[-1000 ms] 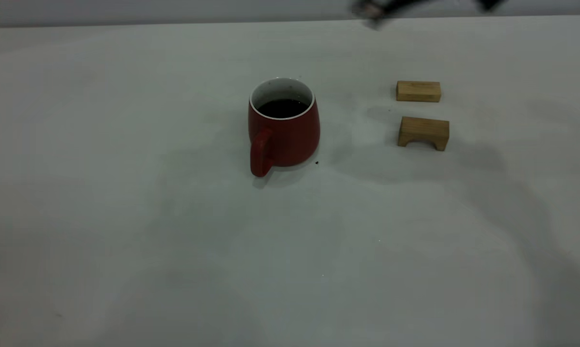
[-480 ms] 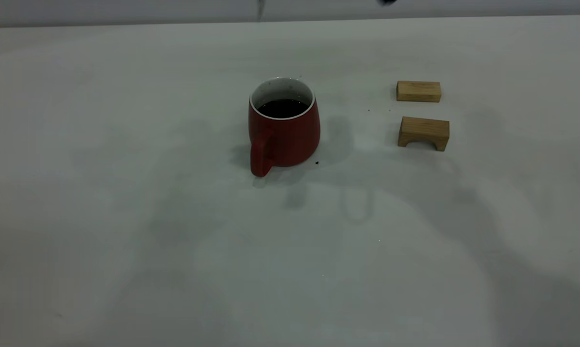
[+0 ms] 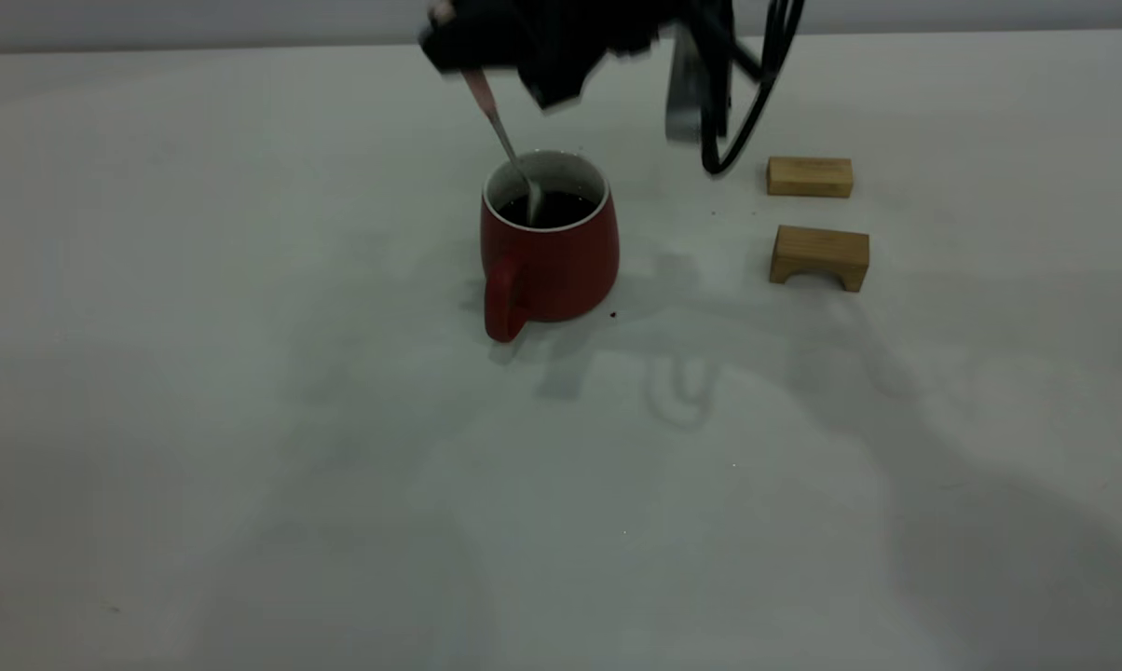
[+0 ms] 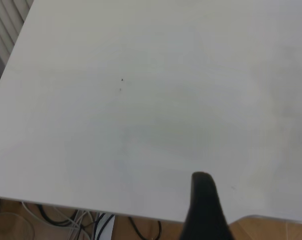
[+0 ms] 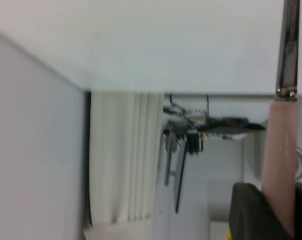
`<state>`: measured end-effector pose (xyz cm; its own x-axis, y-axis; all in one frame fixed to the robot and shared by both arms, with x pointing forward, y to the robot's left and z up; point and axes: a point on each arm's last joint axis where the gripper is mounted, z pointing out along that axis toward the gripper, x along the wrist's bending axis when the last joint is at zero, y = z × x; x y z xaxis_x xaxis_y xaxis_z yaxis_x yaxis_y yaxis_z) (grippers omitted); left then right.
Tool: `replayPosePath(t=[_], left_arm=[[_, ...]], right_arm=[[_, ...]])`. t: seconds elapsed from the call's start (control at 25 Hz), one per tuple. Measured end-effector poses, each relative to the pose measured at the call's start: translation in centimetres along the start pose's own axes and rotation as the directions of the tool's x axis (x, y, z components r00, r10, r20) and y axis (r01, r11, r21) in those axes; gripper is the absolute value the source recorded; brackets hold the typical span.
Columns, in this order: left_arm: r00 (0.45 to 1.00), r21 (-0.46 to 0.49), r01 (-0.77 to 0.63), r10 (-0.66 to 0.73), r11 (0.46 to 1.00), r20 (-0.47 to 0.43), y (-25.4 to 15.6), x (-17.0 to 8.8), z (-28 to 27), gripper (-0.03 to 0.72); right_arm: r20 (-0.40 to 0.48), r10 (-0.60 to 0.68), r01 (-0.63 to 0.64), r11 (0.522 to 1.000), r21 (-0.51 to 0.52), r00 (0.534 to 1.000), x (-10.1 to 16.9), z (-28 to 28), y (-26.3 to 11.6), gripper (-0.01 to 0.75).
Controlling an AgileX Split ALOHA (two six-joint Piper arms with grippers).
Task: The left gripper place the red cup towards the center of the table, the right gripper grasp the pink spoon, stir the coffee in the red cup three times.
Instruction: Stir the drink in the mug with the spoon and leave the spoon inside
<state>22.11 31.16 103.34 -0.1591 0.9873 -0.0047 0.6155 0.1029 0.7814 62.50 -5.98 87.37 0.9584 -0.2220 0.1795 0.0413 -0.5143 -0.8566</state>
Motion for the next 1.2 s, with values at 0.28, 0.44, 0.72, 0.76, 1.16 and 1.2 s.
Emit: replayPosePath(t=[0.28, 0.44, 0.72, 0.76, 1.16, 1.2], left_arm=[[1.0, 0.0, 0.0, 0.0, 1.0, 0.0, 0.0, 0.0, 0.0, 0.594], [1.0, 0.0, 0.0, 0.0, 1.0, 0.0, 0.0, 0.0, 0.0, 0.594], [1.0, 0.0, 0.0, 0.0, 1.0, 0.0, 0.0, 0.0, 0.0, 0.594], [1.0, 0.0, 0.0, 0.0, 1.0, 0.0, 0.0, 0.0, 0.0, 0.594], [1.0, 0.001, 0.0, 0.0, 1.0, 0.0, 0.0, 0.0, 0.0, 0.594], [1.0, 0.001, 0.0, 0.0, 1.0, 0.0, 0.0, 0.0, 0.0, 0.594]], right_arm=[[0.025, -0.02, 0.019, 1.0, 0.015, 0.999, 1.1, 2.6, 3.3, 0.142], [0.027, -0.074, 0.073, 0.997, 0.033, 0.997, 1.8, 3.2, 3.3, 0.142], [0.081, 0.065, -0.063, 0.997, -0.035, 0.995, 2.8, 1.7, 4.9, 0.142], [0.09, 0.107, -0.104, 0.994, -0.041, 0.99, 2.8, 1.6, 4.9, 0.142], [0.091, -0.069, 0.064, 0.997, 0.052, 0.993, 2.1, 2.9, 3.2, 0.142], [0.082, -0.106, 0.102, 0.993, 0.056, 0.991, 2.3, 2.7, 3.3, 0.142]])
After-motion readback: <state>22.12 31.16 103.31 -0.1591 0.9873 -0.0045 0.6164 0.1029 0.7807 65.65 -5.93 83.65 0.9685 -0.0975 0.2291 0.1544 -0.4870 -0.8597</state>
